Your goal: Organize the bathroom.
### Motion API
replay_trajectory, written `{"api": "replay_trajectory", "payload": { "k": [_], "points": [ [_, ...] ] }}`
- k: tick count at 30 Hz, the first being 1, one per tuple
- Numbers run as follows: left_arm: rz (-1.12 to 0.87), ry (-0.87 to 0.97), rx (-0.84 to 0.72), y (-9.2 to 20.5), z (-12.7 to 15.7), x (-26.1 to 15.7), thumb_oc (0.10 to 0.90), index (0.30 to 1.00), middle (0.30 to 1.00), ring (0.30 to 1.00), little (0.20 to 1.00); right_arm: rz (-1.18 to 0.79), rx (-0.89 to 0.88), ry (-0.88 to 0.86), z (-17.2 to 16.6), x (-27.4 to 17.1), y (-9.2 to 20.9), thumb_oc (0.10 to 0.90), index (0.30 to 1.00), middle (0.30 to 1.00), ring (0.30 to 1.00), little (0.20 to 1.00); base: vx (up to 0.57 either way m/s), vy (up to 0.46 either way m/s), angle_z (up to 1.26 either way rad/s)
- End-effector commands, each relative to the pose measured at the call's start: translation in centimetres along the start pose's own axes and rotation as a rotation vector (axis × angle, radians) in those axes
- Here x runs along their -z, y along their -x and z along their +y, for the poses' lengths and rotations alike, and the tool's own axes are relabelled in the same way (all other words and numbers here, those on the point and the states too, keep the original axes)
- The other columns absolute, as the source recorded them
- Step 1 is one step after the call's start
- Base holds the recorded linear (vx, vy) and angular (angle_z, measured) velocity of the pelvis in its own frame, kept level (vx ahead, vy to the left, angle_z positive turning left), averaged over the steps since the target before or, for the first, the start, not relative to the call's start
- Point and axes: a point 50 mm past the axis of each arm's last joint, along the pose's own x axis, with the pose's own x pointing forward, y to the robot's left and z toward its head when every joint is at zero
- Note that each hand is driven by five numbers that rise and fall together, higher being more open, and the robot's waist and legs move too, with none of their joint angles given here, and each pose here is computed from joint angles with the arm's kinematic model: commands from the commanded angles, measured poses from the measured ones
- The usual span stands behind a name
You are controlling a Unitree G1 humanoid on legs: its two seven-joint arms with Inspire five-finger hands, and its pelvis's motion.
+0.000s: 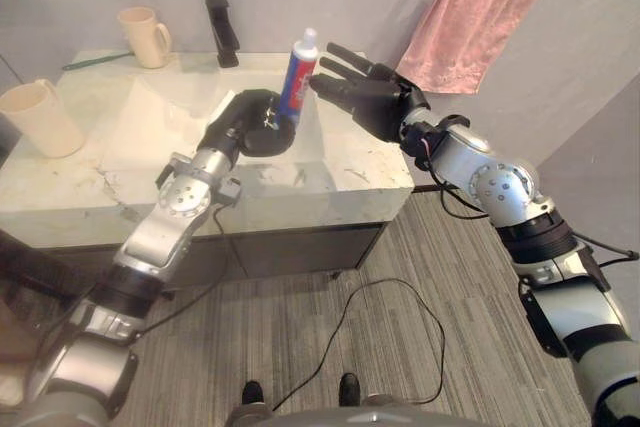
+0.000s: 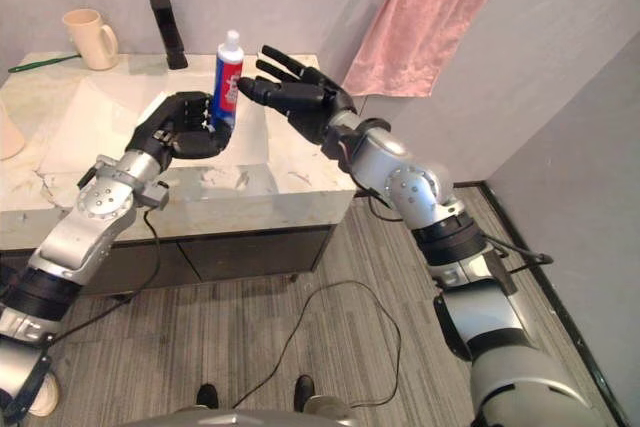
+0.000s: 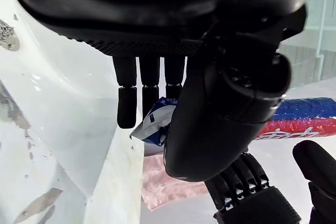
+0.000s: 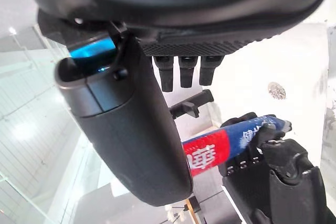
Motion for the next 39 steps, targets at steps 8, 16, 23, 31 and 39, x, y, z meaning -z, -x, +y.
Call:
{"api": "replay_trajectory", "payload": {
  "k": [8, 16, 23, 31, 39],
  "points": [
    [-0.274, -0.013, -0.002, -2.4, 0.7, -6.6, 0.4, 0.3, 0.3, 0.3, 0.3, -0.173, -0.158, 0.062, 3.0, -4.0, 0.0, 0.8, 0.9, 0.9, 0.9, 0.9, 0.0, 0.0, 0.0],
    [-0.258, -0.015, 0.013, -2.6, 0.5, -6.4, 0.4, 0.3, 0.3, 0.3, 0.3, -0.211, -0.148, 0.09, 3.0, -4.8, -0.1, 0.734, 0.801, 0.801, 0.801, 0.801, 0.0, 0.0, 0.0],
    [-0.212, -0.021, 0.052, -2.7, 0.3, -5.8, 0.4, 0.3, 0.3, 0.3, 0.3, -0.239, -0.136, 0.097, 3.0, -5.8, -0.1, 0.755, 0.832, 0.832, 0.832, 0.832, 0.0, 0.0, 0.0],
    [-0.187, -0.023, 0.071, -2.7, 0.0, -5.2, 0.4, 0.3, 0.3, 0.3, 0.3, -0.264, -0.129, 0.104, 2.8, -6.6, 0.0, 0.8, 0.9, 0.9, 0.9, 0.9, 0.0, 0.0, 0.0],
    [-0.179, -0.018, 0.084, -2.7, -0.1, -5.1, 0.4, 0.3, 0.3, 0.3, 0.3, -0.272, -0.129, 0.106, 2.8, -7.0, 0.0, 0.566, 0.549, 0.549, 0.549, 0.549, 0.0, 0.0, 0.0]
  ]
}}
